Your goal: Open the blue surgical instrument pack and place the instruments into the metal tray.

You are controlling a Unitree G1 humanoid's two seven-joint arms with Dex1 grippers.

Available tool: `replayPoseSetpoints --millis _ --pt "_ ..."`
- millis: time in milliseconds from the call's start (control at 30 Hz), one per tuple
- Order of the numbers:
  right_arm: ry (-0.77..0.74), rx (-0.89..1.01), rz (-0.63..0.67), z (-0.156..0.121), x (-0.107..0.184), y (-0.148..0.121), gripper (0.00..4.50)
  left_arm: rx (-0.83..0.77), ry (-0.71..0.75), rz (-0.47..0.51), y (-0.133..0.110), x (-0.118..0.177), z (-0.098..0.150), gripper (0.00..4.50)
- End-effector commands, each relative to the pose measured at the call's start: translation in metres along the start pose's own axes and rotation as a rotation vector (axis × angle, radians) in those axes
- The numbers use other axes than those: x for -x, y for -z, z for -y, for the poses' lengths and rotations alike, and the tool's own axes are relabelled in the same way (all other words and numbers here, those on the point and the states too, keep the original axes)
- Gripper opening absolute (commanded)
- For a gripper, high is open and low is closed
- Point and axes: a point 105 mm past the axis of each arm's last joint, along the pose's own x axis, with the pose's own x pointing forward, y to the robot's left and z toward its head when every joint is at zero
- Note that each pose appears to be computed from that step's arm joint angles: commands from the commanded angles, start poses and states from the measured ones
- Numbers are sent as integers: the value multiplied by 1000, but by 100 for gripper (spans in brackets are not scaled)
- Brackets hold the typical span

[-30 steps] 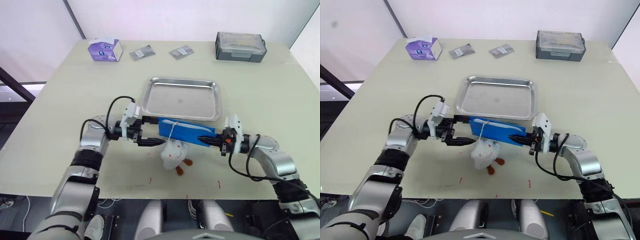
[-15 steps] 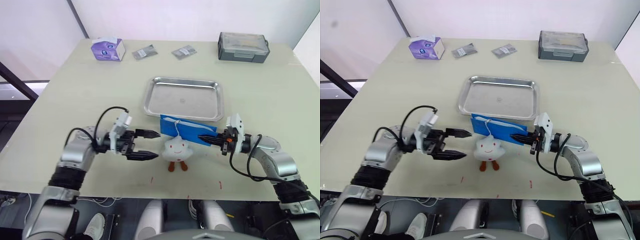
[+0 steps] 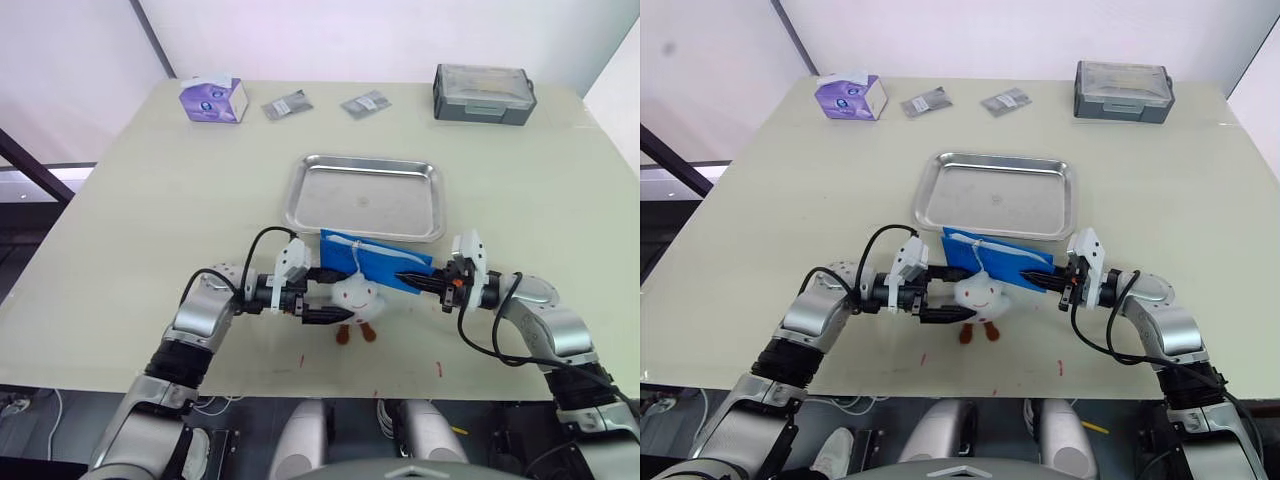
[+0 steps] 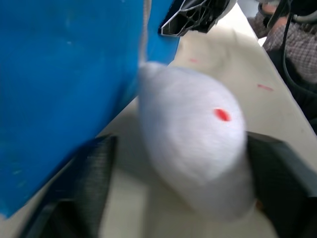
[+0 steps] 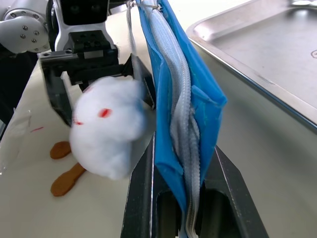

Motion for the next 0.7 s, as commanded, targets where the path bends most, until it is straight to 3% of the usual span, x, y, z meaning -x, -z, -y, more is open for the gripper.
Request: replayPoseSetpoints --millis 33,167,233,433,700 --pt "-5 68 51 -3 2 -17 0 37 69 48 -16 8 15 225" --pt "-7 70 56 -3 4 -17 0 50 73 82 -37 22 21 60" --pt "-15 69 55 -5 4 -17 0 54 76 61 -42 34 23 16" --pt "-46 72 61 -11 5 -19 0 81 -9 -25 -42 83 20 6" --pt "-92 141 73 -23 8 -27 0 73 -173 -25 -44 125 5 6"
